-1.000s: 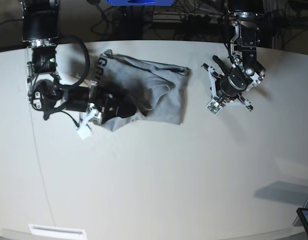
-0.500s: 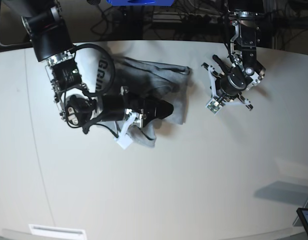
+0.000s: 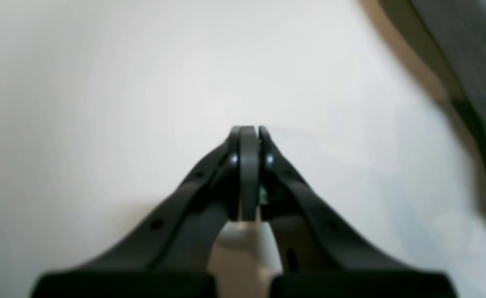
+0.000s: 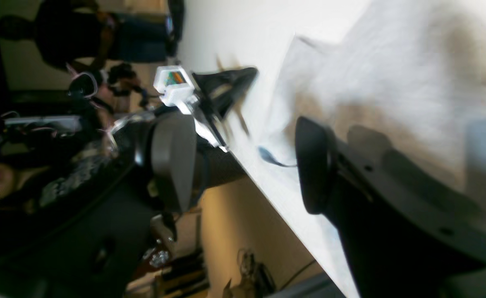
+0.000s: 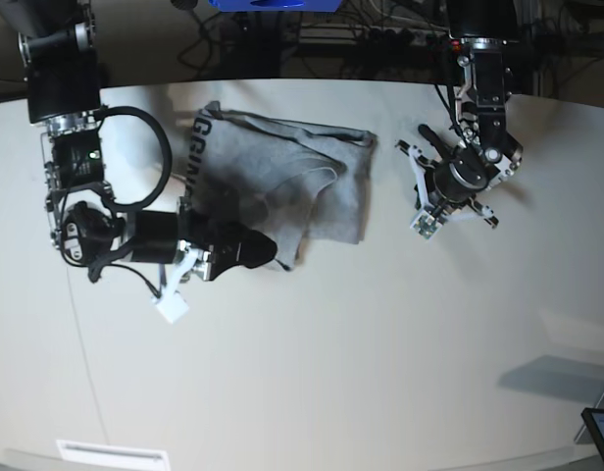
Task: Fold the T-shirt properly
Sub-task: 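Press the right gripper along the folded bundle's edge to tidy it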
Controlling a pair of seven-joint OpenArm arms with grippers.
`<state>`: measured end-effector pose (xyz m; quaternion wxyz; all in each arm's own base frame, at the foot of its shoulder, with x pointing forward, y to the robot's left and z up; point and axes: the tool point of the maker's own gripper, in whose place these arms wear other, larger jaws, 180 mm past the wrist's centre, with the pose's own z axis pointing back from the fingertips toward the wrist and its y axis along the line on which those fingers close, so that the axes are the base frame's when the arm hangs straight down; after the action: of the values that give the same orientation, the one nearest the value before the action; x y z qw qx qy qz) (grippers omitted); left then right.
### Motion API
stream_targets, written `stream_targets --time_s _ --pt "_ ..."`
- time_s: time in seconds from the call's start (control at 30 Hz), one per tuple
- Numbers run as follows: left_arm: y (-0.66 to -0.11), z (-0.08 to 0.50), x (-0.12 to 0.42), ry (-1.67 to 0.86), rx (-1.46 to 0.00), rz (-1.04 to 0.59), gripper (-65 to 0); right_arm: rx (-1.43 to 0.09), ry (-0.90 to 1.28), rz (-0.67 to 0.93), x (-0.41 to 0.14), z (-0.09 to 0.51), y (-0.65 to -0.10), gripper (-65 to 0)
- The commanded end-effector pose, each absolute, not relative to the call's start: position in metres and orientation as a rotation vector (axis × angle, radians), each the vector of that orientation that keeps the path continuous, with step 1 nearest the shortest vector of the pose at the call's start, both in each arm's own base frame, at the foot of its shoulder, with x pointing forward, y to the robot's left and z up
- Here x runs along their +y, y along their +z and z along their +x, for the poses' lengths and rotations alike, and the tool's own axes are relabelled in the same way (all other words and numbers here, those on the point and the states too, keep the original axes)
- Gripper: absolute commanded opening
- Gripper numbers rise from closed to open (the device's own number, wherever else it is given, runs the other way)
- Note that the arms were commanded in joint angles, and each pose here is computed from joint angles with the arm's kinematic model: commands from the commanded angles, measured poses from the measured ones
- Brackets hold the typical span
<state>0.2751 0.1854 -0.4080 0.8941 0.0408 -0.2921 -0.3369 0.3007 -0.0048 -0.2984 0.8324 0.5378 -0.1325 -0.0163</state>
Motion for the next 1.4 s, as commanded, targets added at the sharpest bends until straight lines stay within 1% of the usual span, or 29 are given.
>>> stream_targets --time_s 0.0,0.1,0.13,0.2,0.3,0.33,0.37,0.43,0.53,0.73,0.8,0.9,1.0,1.17,1.23,1.37 --pt "-0.412 0.268 0.192 -0.708 -0.563 0.108 -65.0 -0.301 -0.02 1.154 -0.007 0.304 -0.289 -28.6" --pt "-0.408 0.268 0.189 -0.718 -0.576 0.111 -65.0 -0.269 -0.043 1.146 -0.01 0.293 -0.301 -28.9" --pt "-0.405 0.269 0.187 -0.726 -0.584 0.112 -65.0 -0.261 -0.05 1.146 -0.01 0.29 -0.304 -30.3" --pt "-0.403 0.265 0.184 -0.73 -0.59 0.112 -65.0 -0.258 -0.071 1.146 -0.01 0.287 -0.309 -37.7" --pt "-0.401 0.26 0.181 -0.741 -0.594 0.109 -65.0 -0.246 -0.091 1.147 -0.009 0.281 -0.316 -56.9" --pt "-0.402 0.26 0.18 -0.74 -0.593 0.107 -65.0 -0.241 -0.103 1.145 -0.009 0.28 -0.319 -61.8" --pt "-0.403 0.26 0.181 -0.739 -0.59 0.106 -65.0 -0.237 -0.114 1.143 -0.01 0.28 -0.322 -65.0" --pt "-0.403 0.261 0.181 -0.738 -0.591 0.107 -65.0 -0.232 -0.121 1.141 -0.011 0.279 -0.325 -64.0" --pt "-0.402 0.262 0.18 -0.737 -0.595 0.107 -65.0 -0.219 -0.131 1.138 -0.012 0.277 -0.33 -64.7" --pt "-0.401 0.264 0.18 -0.736 -0.598 0.107 -65.0 -0.06 -0.301 1.079 -0.031 0.263 -0.393 -65.0" --pt "-0.401 0.264 0.18 -0.736 -0.598 0.107 -65.0 -0.042 -0.299 1.079 -0.034 0.258 -0.403 -65.0" --pt "-0.401 0.264 0.182 -0.734 -0.597 0.111 -65.0 -0.05 -0.282 1.085 -0.034 0.257 -0.404 -65.0" --pt "-0.4 0.264 0.182 -0.736 -0.598 0.113 -65.0 -0.072 -0.25 1.096 -0.03 0.26 -0.394 -65.0" --pt "-0.401 0.261 0.179 -0.74 -0.598 0.106 -65.0 -0.216 -0.052 1.146 -0.012 0.269 -0.328 -65.0" --pt "-0.405 0.254 0.179 -0.74 -0.582 0.099 -65.0 -0.206 -0.078 1.14 -0.01 0.271 -0.318 -65.0" --pt "-0.396 0.241 0.173 -0.76 -0.599 0.103 -65.0 -0.119 -0.22 1.105 -0.01 0.271 -0.314 -65.0"
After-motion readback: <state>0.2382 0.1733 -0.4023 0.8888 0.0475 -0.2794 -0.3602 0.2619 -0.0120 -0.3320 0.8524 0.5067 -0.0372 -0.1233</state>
